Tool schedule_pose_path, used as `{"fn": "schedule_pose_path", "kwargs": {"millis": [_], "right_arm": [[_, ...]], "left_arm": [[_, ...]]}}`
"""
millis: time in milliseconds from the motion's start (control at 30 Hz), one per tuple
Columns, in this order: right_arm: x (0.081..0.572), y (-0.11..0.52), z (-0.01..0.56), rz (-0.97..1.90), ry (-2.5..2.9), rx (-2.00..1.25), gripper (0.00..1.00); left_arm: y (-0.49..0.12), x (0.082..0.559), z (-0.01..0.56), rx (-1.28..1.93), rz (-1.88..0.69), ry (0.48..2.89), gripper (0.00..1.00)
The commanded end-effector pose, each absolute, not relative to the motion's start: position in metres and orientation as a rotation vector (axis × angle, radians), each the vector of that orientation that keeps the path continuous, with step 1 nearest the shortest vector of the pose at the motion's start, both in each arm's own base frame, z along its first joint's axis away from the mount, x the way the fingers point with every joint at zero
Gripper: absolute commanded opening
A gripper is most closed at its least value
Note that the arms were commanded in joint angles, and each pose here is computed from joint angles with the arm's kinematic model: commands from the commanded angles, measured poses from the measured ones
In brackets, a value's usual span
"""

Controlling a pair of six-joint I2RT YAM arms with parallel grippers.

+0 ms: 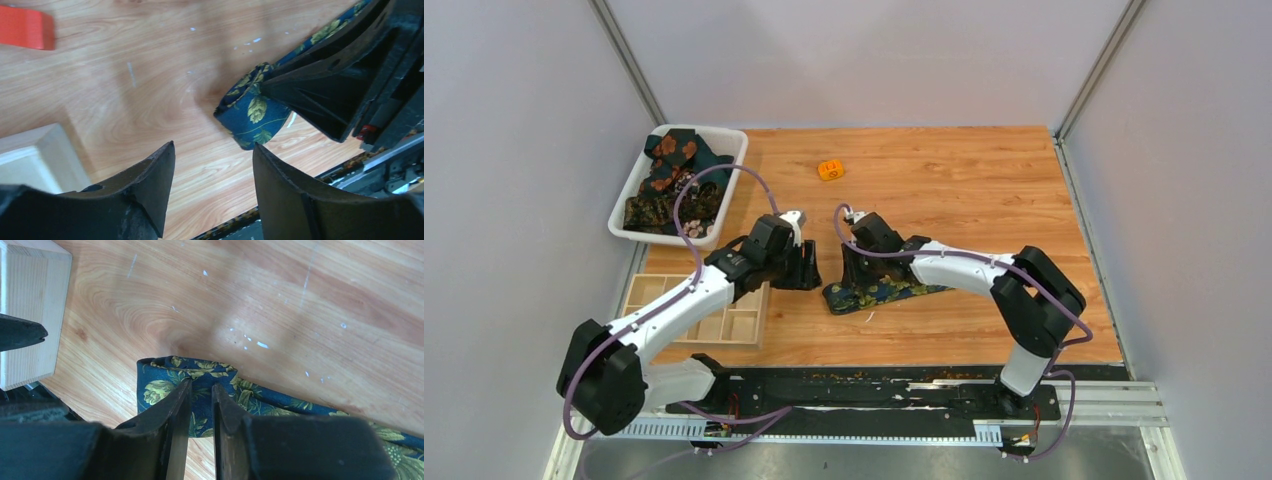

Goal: Roll the ties
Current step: Roll the tie at the center of the board.

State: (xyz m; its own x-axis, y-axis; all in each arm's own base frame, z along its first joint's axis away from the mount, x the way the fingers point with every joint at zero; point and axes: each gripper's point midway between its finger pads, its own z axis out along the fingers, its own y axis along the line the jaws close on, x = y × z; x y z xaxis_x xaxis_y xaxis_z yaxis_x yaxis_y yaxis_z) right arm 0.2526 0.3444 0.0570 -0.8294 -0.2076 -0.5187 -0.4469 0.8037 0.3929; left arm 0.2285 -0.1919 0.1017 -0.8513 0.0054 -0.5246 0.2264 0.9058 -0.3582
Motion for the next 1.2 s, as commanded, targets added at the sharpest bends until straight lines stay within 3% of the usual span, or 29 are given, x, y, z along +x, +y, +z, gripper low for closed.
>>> {"fn": "schedule_pose_path", "kwargs": {"millis": [0, 133, 367, 733, 1167], "right_arm": [[0.251, 0.332, 0.061, 0.674, 2.526, -0.413, 0.22], [0.248, 0.329, 0.059, 0.688, 2.524, -0.376, 0.21], [0.242, 0.322, 0.052, 0.699, 2.524, -0.326, 0.2], [0.235, 0.32, 0.047, 0.728, 2.521, -0.28, 0.18], [0.226, 0.318, 0.042, 0.741, 2.521, -0.262, 0.16]], "left_arm": [[-0.213, 0.232, 0.113, 0.024, -0.66, 2.466, 0.68], [-0.22, 0.222, 0.106, -0.14, -0.679, 2.488, 0.79], [-0.233, 0.214, 0.101, -0.399, -0.823, 2.438, 0.84], [-0.255, 0.204, 0.091, -0.672, -0.98, 2.409, 0.85], [-0.258, 0.197, 0.07, -0.884, -0.933, 2.375, 0.82]]}}
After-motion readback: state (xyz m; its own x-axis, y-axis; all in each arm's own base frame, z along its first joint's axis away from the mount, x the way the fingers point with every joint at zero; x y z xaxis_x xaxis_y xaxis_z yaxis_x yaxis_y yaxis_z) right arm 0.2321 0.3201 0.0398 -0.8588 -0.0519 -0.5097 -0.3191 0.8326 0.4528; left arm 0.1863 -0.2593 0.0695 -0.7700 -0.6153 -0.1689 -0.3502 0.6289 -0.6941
